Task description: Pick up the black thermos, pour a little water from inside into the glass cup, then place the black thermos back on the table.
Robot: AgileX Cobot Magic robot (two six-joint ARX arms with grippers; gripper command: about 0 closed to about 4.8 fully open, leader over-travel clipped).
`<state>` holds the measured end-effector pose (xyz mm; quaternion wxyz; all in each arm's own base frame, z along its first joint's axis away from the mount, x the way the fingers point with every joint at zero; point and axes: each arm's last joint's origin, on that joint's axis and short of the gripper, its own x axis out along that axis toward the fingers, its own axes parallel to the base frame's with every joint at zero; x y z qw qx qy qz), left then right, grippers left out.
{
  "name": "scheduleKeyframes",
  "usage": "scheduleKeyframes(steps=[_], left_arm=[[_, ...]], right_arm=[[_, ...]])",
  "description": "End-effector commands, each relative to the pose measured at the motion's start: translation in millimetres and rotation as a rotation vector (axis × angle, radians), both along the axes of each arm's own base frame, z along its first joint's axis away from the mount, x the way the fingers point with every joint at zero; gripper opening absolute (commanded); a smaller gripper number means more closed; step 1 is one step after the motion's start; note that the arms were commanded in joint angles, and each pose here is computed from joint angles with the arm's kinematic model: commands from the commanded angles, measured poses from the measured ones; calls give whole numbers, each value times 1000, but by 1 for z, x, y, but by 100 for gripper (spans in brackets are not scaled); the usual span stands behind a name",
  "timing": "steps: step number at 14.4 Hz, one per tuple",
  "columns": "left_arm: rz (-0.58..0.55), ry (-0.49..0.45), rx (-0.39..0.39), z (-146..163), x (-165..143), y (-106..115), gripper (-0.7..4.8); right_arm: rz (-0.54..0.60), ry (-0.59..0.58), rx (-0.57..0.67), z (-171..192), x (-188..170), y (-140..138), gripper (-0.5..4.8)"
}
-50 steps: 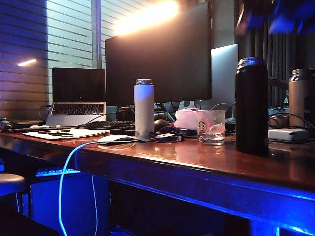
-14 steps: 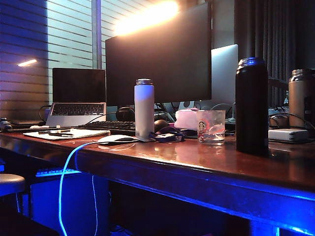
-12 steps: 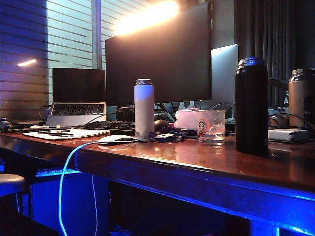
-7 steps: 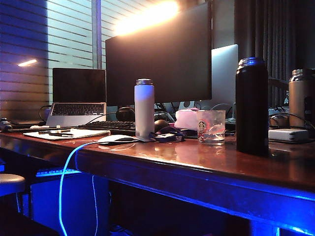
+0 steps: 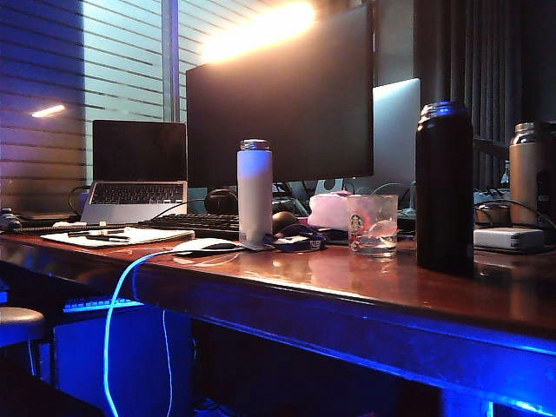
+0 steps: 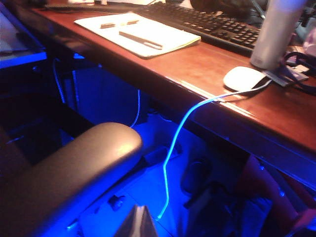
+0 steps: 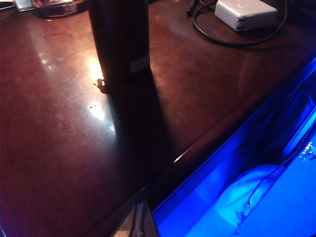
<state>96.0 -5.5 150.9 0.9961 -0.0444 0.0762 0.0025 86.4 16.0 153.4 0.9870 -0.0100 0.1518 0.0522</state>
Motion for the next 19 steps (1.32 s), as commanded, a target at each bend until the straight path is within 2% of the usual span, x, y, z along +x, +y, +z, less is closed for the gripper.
scheduleKeyframes(steps=[1,15,16,19], left_arm=[[-82,23,3,-3,0,1,-4],[-70,21,4,-3,0,1,-2],[-70,21,4,-3,0,1,-2],[-70,21,4,-3,0,1,-2]], right_arm=[[1,14,0,-3,0,0,-4],[-6,13,-8,-3,0,-1,-4],[-40,9,-44,-3,0,-3,-4],[-172,11,-48,-3,1,-14,-4]])
